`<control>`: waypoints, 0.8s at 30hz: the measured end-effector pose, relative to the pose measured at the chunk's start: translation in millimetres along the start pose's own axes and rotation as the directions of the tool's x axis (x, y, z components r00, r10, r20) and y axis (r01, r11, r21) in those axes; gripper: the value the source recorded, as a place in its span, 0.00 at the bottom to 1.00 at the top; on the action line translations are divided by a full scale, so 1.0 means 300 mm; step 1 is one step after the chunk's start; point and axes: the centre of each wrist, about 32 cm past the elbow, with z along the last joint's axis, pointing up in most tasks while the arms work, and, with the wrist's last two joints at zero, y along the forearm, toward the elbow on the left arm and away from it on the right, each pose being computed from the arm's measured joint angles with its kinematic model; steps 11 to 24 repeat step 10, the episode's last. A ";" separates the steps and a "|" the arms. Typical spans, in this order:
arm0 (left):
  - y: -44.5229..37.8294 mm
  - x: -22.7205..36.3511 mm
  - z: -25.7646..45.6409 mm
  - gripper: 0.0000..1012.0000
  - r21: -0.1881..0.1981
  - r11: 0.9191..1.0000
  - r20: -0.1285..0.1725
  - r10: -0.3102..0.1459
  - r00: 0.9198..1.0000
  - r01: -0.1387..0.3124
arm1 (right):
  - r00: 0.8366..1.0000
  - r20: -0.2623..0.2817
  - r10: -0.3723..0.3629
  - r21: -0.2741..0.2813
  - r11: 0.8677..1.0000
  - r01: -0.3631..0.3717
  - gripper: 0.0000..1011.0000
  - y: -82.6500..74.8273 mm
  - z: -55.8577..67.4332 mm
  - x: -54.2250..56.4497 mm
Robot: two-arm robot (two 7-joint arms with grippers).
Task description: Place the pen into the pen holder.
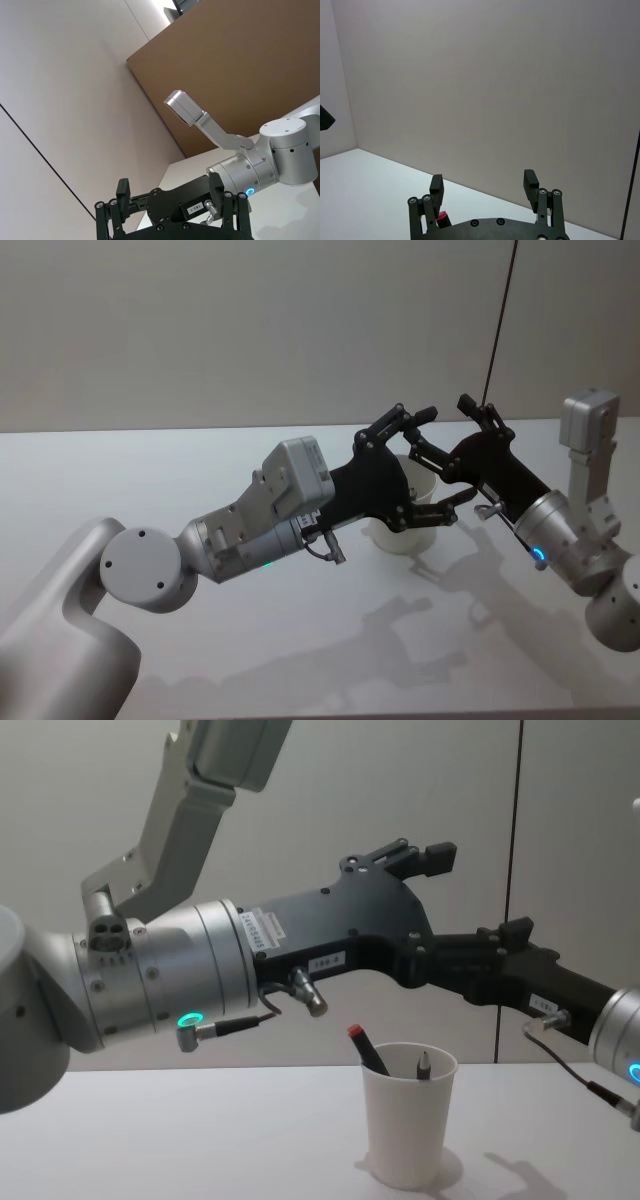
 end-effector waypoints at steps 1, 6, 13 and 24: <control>0.000 0.000 0.000 0.99 0.000 1.000 0.000 0.000 1.000 0.000 | 1.000 0.000 0.000 0.000 1.000 0.000 0.99 0.000 0.000 0.000; 0.000 0.000 0.000 0.99 0.000 1.000 0.000 0.000 1.000 0.000 | 1.000 -0.001 0.000 0.002 1.000 0.000 0.99 -0.001 0.002 0.000; 0.000 0.000 0.000 0.99 0.000 1.000 0.000 0.000 1.000 0.000 | 1.000 -0.002 -0.001 0.002 1.000 0.001 0.99 -0.001 0.002 0.001; 0.000 0.000 0.000 0.99 0.000 1.000 0.000 0.000 1.000 0.000 | 1.000 -0.002 -0.001 0.002 1.000 0.001 0.99 -0.001 0.002 0.001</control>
